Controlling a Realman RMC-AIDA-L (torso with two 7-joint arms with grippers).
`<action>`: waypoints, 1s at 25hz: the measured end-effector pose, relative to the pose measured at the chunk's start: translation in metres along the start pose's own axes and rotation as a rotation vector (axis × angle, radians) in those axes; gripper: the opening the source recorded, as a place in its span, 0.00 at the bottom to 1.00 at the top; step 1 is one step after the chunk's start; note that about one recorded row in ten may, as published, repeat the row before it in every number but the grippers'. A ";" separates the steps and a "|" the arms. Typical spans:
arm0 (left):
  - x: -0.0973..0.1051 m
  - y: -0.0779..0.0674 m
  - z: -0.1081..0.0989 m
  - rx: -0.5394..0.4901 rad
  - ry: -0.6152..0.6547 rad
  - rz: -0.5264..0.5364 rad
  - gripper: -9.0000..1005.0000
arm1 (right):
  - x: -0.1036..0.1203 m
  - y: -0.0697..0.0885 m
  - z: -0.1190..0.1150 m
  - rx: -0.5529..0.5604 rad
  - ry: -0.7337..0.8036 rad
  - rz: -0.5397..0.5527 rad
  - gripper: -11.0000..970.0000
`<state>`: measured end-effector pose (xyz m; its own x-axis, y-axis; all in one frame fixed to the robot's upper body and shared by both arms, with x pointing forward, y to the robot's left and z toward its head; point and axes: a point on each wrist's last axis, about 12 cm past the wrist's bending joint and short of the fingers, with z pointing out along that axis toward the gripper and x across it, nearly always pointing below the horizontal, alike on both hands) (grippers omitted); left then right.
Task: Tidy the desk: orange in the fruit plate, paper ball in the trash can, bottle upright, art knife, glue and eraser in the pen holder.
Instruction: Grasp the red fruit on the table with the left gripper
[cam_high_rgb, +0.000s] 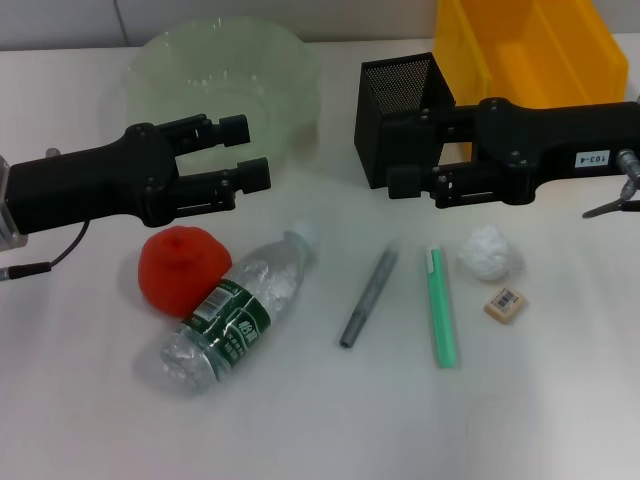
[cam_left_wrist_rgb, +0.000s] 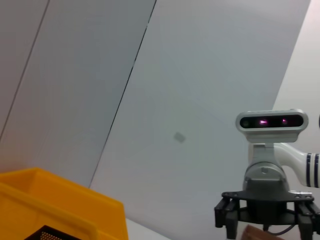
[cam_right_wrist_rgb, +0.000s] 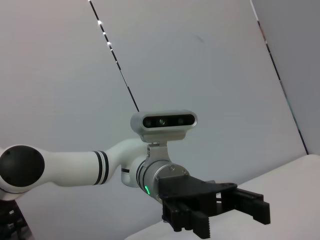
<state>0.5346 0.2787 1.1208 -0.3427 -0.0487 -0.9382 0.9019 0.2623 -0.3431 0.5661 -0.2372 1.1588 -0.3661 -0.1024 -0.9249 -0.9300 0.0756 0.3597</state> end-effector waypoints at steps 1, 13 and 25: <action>0.000 0.000 0.000 -0.001 0.002 0.000 0.78 | 0.000 0.000 0.000 0.001 -0.002 0.000 0.75; -0.001 0.001 0.001 0.002 0.011 0.002 0.77 | 0.000 0.001 -0.002 0.000 -0.007 0.000 0.75; -0.003 0.015 -0.037 -0.251 0.206 -0.099 0.75 | 0.019 0.006 -0.056 0.213 -0.246 0.016 0.75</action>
<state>0.5392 0.3179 1.1198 -0.4945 0.1034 -0.8630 0.7774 0.4967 -0.3860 0.5513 -0.2944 1.1504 -0.3375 0.1408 -0.9307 -0.8870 0.2834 0.3646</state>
